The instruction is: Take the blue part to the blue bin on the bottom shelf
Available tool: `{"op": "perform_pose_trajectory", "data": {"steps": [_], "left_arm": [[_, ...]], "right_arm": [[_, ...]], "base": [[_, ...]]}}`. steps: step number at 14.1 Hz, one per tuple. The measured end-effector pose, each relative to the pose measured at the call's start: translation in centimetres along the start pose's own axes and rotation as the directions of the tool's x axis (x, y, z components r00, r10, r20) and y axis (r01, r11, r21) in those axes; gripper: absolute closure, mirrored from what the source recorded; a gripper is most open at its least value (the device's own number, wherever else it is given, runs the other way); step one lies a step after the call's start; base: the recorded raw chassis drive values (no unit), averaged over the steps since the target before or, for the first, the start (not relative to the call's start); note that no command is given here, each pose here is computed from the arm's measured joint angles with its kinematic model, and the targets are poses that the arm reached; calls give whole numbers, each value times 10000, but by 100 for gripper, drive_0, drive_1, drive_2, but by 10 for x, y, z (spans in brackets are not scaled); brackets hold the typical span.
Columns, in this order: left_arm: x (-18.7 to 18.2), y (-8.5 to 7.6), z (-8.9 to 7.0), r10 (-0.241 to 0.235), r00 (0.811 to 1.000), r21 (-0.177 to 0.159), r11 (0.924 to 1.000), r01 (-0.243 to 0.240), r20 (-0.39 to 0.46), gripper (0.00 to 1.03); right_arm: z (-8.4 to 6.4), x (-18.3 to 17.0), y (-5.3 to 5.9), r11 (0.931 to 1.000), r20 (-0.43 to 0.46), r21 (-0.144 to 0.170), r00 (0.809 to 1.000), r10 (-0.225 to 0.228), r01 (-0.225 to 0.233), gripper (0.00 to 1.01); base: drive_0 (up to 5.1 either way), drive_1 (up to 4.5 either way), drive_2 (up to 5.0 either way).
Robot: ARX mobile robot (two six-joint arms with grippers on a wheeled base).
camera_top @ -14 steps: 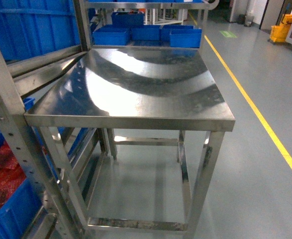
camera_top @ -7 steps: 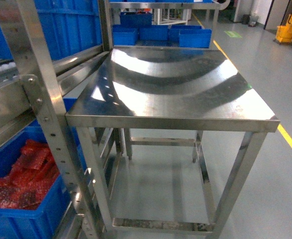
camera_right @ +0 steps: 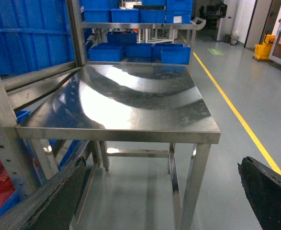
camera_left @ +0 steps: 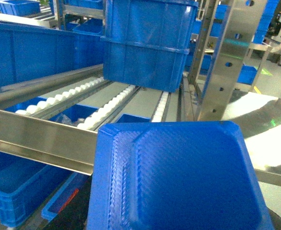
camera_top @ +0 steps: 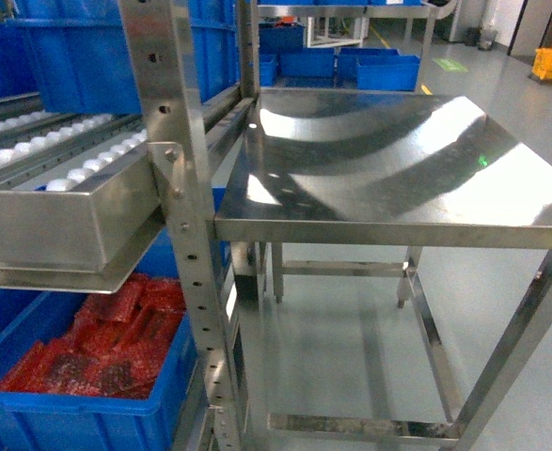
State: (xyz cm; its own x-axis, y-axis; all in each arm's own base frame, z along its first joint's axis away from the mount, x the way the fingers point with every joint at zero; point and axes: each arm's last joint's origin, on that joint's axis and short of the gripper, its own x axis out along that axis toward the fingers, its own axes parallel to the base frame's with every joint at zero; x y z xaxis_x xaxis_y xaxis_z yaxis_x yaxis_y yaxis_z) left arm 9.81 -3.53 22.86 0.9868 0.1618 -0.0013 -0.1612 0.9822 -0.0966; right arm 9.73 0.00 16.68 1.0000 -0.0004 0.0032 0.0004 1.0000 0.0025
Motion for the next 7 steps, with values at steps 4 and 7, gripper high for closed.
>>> {"op": "perform_pose_trajectory", "data": {"steps": [4, 7], "left_arm": [[0, 0, 0, 2, 10000, -17, 10000, -2, 21, 60], [0, 0, 0, -2, 10000, -14, 10000, 2, 18, 60]], "right_arm": [[0, 0, 0, 10000, -11, 0, 10000, 4, -4, 3], [0, 0, 0, 10000, -15, 0, 10000, 0, 0, 3]], "base": [[-504, 242, 242], [-504, 242, 242]]}}
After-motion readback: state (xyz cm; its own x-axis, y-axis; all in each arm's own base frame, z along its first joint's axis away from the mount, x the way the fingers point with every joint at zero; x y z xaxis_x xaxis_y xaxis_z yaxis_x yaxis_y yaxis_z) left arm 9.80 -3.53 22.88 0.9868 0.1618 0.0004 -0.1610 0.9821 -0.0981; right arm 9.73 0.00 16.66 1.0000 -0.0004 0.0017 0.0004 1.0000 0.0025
